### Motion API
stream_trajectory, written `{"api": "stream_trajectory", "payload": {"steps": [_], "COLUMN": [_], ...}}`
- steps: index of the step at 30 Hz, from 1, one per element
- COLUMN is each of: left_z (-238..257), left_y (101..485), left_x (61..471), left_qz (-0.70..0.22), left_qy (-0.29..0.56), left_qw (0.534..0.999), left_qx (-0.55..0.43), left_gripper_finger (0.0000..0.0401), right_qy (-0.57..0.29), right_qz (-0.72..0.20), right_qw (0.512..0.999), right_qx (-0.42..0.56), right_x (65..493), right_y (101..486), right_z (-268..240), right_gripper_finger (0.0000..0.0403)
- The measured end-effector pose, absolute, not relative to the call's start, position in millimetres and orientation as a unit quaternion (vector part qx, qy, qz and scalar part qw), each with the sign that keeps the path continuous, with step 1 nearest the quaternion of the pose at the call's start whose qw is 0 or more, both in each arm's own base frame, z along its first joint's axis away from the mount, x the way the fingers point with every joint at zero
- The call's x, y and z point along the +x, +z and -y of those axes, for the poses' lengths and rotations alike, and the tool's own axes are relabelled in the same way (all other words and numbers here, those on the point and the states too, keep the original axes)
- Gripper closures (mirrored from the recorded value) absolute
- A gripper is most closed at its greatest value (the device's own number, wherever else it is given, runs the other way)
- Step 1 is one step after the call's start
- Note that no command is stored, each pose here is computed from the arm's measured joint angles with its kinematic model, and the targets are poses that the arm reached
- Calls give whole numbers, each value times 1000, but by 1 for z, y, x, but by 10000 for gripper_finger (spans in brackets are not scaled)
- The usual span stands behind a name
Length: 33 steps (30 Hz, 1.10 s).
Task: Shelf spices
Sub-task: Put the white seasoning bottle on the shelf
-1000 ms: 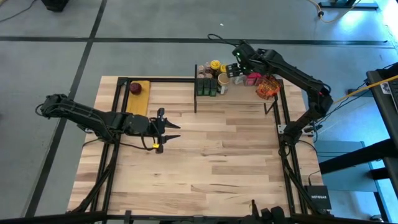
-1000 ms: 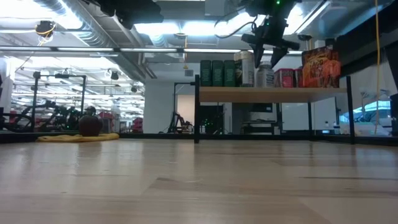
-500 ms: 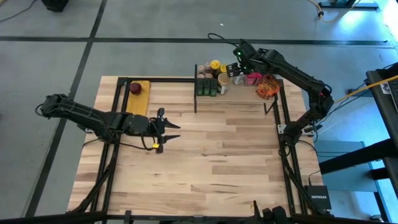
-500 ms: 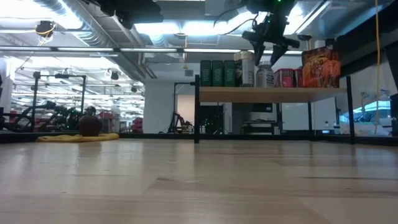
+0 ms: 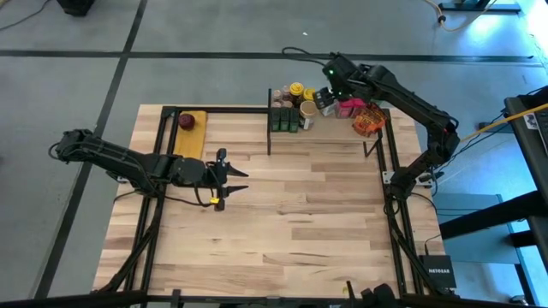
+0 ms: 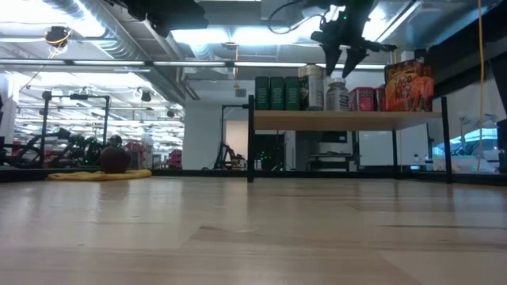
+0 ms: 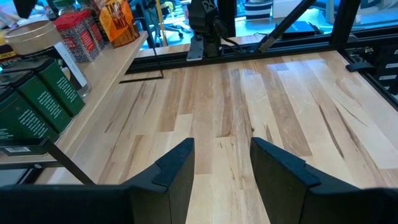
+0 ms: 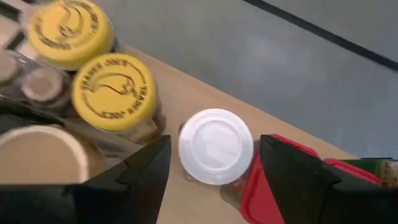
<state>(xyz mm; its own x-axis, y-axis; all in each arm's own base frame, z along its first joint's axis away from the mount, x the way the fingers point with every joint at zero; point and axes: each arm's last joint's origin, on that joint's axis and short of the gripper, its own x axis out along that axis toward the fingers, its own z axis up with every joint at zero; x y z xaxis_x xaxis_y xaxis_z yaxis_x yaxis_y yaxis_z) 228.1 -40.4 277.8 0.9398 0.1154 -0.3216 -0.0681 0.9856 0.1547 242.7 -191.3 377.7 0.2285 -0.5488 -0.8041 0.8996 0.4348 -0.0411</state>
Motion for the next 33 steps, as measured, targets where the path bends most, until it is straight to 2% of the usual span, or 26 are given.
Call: {"api": "stream_trajectory", "payload": {"steps": [13,21,33], "left_z": [40,40,40], "left_y": [278,278,278], "left_x": [228,228,228], "left_qz": [-168,-168,-168], "left_qy": [47,47,47], "left_qw": [982,982,982], "left_qx": [71,71,71], "left_gripper_finger": [251,251,251], "right_qy": [-476,-465,-509], "right_qz": [-419,-418,-370], "right_qw": [748,754,728], "right_qx": [196,201,273], "right_x": [245,245,245], "right_y": [362,362,362], "right_z": [194,194,194], "right_gripper_finger": [155,205,197]}}
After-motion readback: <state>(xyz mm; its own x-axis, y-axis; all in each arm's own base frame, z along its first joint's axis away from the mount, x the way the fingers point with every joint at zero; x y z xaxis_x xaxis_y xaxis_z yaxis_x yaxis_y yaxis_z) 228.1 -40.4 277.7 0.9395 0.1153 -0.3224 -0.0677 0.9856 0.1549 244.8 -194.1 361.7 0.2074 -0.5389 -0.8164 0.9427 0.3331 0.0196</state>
